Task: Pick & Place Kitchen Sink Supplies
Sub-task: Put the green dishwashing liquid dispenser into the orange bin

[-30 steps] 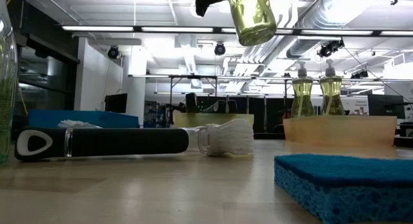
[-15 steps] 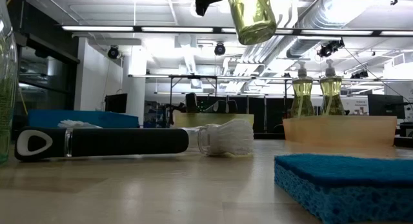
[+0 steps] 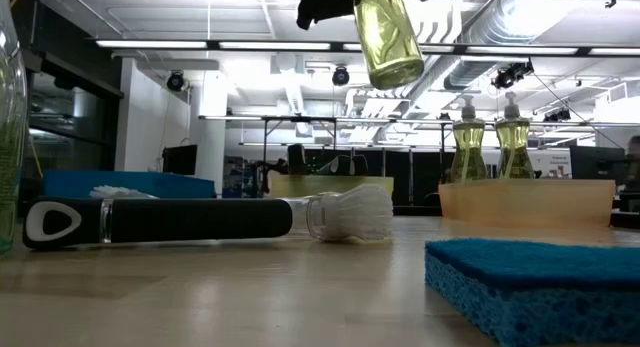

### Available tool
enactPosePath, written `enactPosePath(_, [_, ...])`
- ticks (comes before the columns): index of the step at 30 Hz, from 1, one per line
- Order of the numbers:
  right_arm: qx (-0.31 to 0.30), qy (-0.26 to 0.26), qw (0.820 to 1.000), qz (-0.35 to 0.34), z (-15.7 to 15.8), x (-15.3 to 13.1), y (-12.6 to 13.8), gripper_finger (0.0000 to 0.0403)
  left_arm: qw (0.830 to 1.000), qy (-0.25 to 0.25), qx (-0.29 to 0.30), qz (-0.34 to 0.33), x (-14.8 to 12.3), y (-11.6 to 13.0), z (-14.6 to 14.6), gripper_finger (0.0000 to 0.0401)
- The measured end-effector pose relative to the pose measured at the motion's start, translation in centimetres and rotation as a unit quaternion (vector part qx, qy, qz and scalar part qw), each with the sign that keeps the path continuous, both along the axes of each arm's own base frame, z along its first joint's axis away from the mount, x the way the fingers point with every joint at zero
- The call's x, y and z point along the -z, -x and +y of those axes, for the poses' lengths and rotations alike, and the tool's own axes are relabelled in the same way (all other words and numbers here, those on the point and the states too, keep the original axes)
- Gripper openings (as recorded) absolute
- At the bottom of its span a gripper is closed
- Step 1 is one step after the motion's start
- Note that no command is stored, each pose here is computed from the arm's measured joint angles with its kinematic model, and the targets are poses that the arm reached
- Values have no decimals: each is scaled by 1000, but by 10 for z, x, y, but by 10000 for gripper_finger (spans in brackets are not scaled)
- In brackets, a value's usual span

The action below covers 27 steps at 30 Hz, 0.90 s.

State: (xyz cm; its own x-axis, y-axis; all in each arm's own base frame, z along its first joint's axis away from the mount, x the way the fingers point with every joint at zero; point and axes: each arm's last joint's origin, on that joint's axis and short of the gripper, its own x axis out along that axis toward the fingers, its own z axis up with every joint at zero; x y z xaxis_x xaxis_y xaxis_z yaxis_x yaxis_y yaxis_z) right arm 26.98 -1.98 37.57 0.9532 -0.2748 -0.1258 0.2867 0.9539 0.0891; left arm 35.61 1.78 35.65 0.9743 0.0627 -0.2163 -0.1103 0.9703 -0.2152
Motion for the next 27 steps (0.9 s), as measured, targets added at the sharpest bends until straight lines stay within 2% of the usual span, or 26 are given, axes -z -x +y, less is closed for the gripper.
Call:
enactPosePath(6, [97,22,995,25,-5,0,10,276,1000,9,-5,13,2,1,0,337])
enactPosePath(12, [223,60,972,49,-11,-11,42,276,999,25,8,35,6,3,-2,338])
enactPosePath(20, [269,57,960,56,-10,-22,84,276,999,29,11,37,6,3,-3,338])
enactPosePath(27, [277,31,954,110,-9,-11,107,276,999,29,9,37,6,3,-2,338])
